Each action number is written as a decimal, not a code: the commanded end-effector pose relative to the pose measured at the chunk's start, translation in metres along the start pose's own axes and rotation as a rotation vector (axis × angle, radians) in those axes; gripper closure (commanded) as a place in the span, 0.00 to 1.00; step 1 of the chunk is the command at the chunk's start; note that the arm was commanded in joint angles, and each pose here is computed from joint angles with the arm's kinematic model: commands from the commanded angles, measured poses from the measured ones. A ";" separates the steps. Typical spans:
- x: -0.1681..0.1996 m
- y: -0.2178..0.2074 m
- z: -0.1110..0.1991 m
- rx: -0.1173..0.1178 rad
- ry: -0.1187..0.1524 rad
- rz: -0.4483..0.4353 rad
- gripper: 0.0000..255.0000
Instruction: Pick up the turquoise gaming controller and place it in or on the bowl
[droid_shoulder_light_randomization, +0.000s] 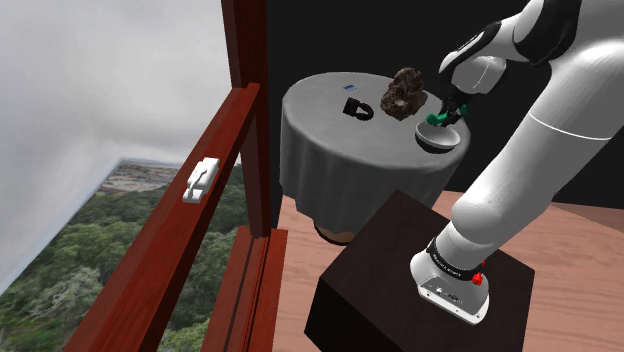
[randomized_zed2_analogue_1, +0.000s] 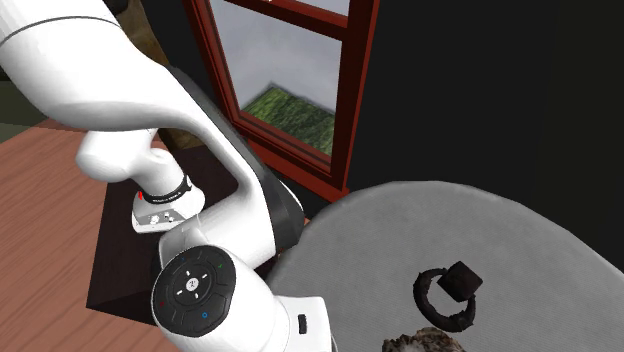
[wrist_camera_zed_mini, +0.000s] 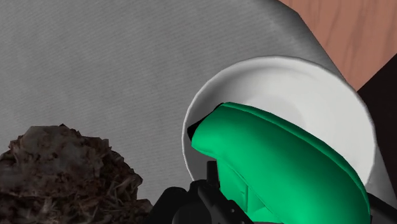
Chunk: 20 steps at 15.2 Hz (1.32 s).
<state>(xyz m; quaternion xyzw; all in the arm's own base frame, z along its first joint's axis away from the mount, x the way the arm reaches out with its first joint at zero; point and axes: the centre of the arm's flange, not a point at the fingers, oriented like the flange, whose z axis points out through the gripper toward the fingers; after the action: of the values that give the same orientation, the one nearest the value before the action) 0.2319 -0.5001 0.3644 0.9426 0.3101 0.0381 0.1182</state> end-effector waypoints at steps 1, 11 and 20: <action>0.000 -0.003 0.010 -0.001 0.000 0.000 1.00; 0.000 -0.009 0.036 -0.001 0.000 0.000 1.00; 0.000 -0.009 0.036 -0.001 0.000 0.000 0.00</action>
<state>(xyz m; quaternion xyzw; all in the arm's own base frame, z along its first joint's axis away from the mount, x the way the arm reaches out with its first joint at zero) 0.2315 -0.5003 0.3277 0.9426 0.3099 0.0382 0.1187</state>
